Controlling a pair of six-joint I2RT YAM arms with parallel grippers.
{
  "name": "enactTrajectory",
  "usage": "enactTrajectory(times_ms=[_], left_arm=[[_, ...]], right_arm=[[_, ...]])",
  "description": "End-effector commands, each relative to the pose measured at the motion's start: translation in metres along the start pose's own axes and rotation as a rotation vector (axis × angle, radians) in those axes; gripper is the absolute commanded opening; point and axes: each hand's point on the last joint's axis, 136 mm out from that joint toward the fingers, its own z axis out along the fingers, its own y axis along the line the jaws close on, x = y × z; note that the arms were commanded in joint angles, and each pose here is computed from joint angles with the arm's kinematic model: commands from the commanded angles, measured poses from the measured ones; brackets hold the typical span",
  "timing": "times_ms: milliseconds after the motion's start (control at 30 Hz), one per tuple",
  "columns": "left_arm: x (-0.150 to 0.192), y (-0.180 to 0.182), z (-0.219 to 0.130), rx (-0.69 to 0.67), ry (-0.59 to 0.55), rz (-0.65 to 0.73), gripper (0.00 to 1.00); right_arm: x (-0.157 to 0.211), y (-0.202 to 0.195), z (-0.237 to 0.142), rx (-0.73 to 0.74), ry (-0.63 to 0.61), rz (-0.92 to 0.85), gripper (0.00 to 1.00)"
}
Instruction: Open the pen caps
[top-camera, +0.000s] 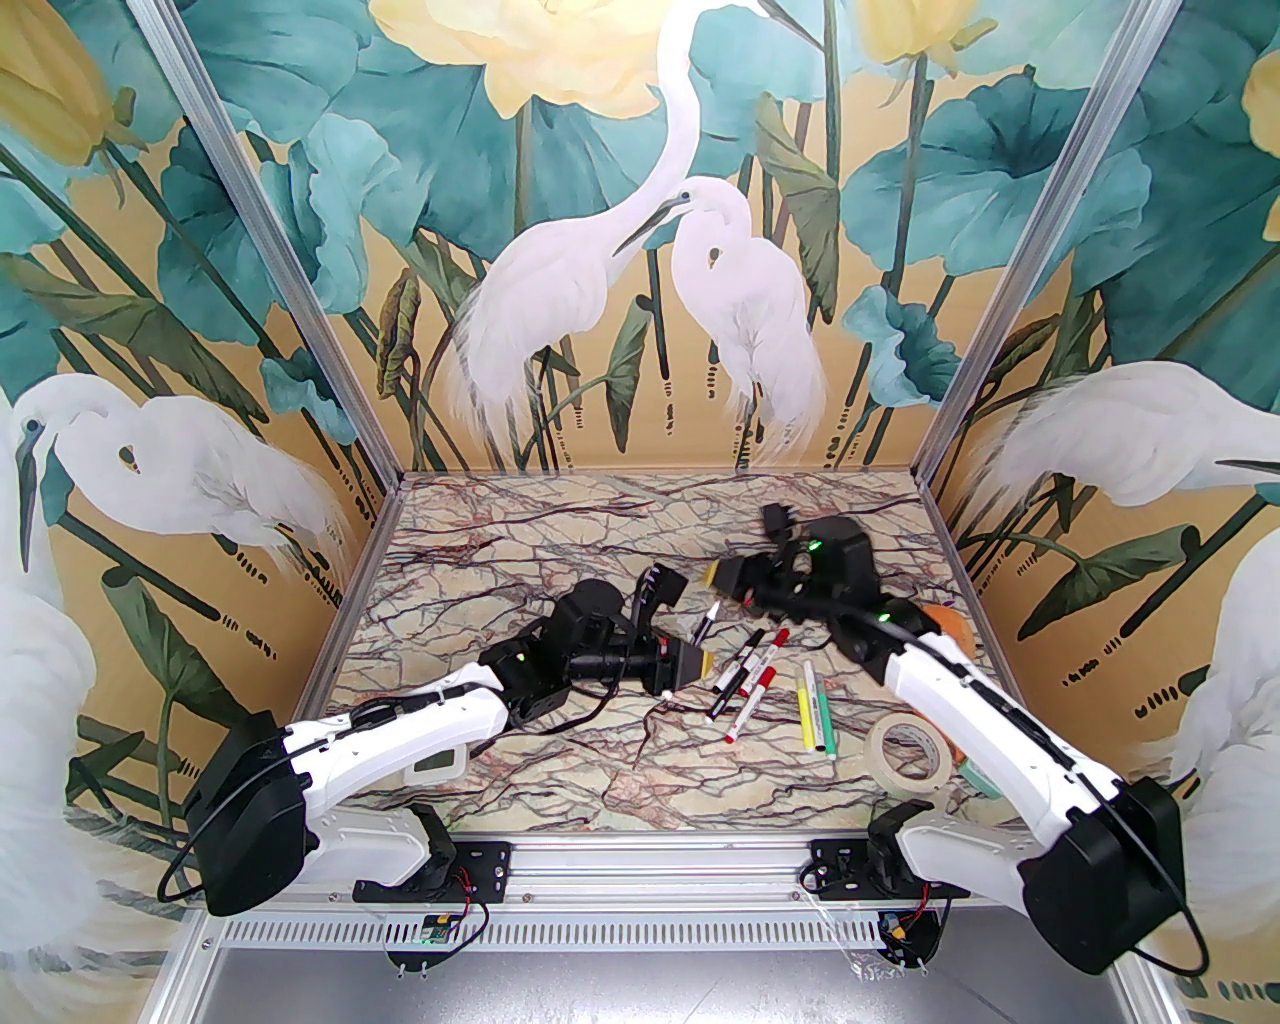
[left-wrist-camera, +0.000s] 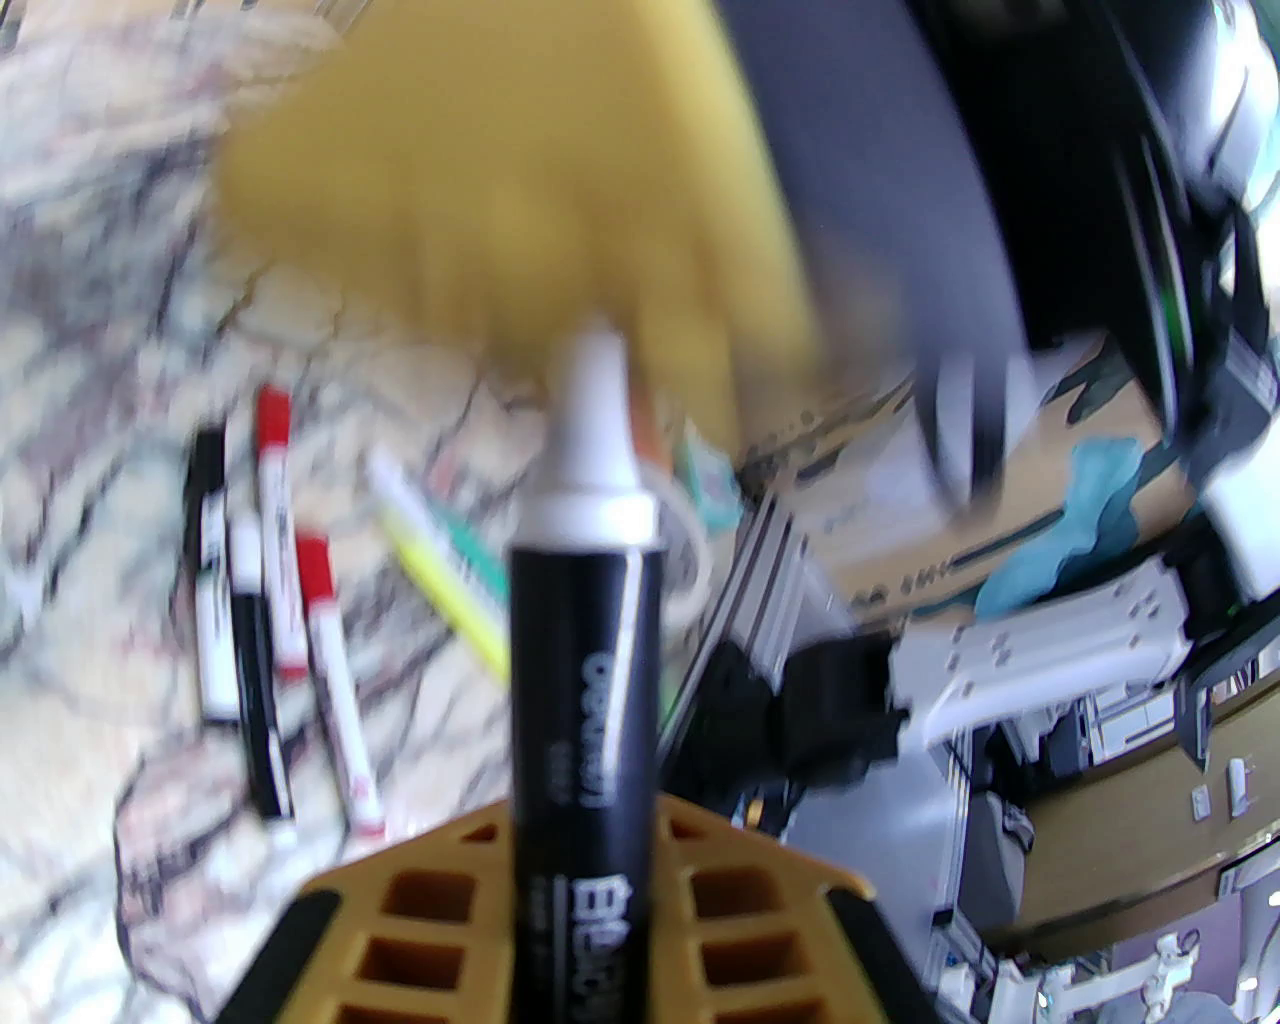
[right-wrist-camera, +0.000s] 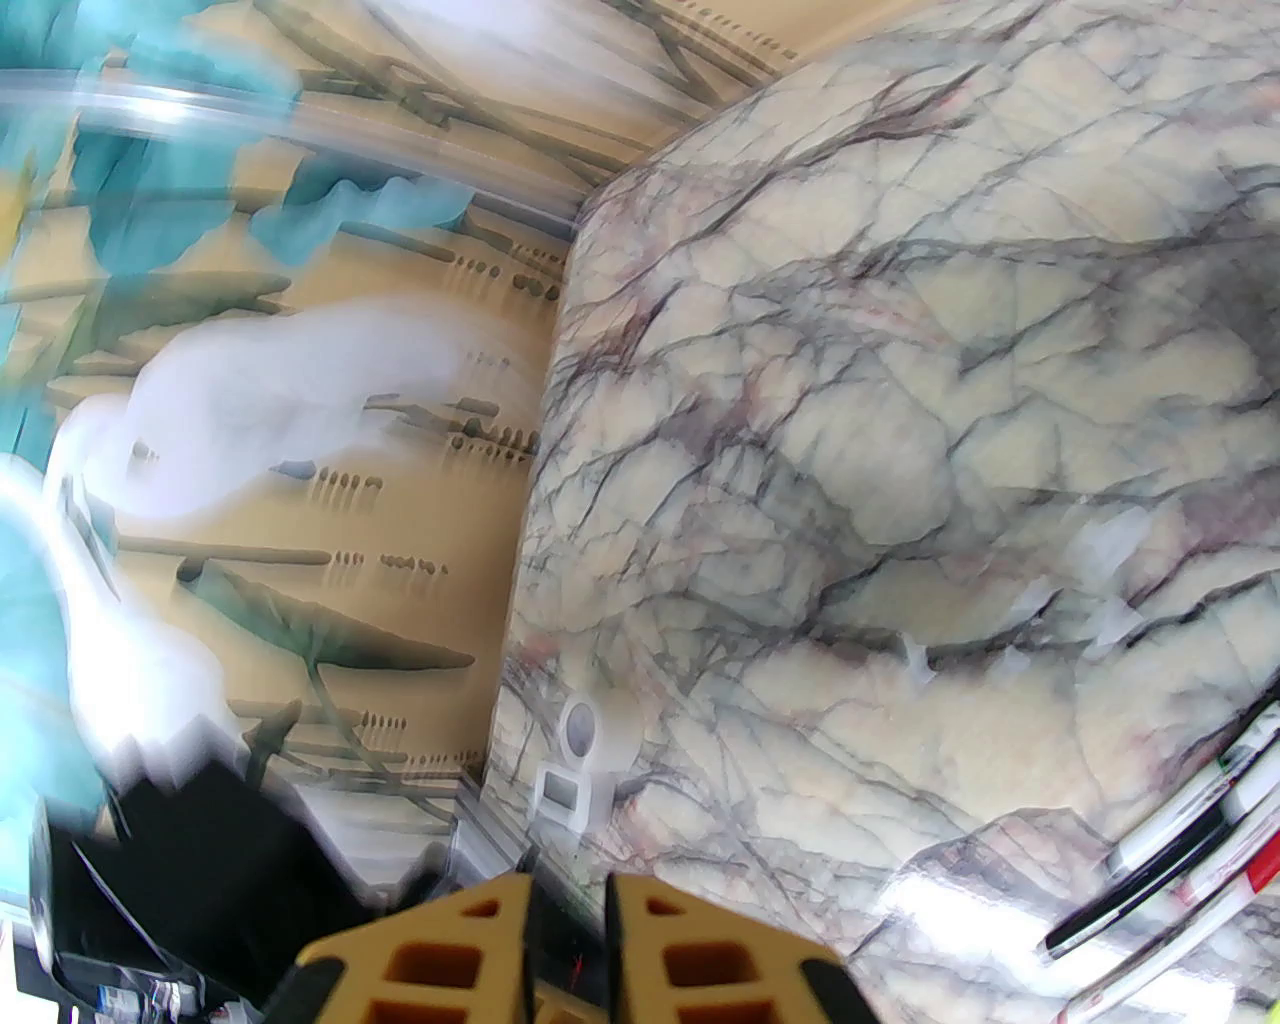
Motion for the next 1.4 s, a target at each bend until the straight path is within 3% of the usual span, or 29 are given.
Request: enactTrajectory(times_ms=[0,100,367,500,700,933,1133,1367], left_arm=[[0.027,-0.002,0.006,0.047,0.118,-0.043,0.00],[0.030,-0.009,0.005,0.092,0.132,-0.060,0.00],[0.005,0.011,-0.032,0.033,-0.018,-0.112,0.00],[0.007,0.042,-0.050,-0.132,-0.075,-0.128,0.00],[0.043,0.091,-0.073,-0.393,-0.021,-0.183,0.00],[0.058,0.106,-0.100,-0.490,-0.075,-0.153,0.00],[0.049,0.111,-0.125,-0.571,-0.165,-0.128,0.00],[0.048,0.113,-0.127,-0.592,-0.152,-0.129,0.00]], right_arm=[[-0.033,0.016,-0.001,-0.064,-0.122,-0.045,0.10],[-0.031,0.017,0.002,-0.105,-0.113,-0.075,0.10],[-0.004,-0.015,0.000,-0.001,-0.067,-0.125,0.12],[0.026,-0.032,0.004,0.142,-0.008,-0.174,0.12],[0.079,-0.046,0.016,0.287,0.084,-0.223,0.13],[0.127,-0.077,0.035,0.444,0.207,-0.277,0.12],[0.115,-0.101,0.051,0.560,0.209,-0.332,0.12],[0.092,-0.112,0.087,0.616,0.248,-0.385,0.15]])
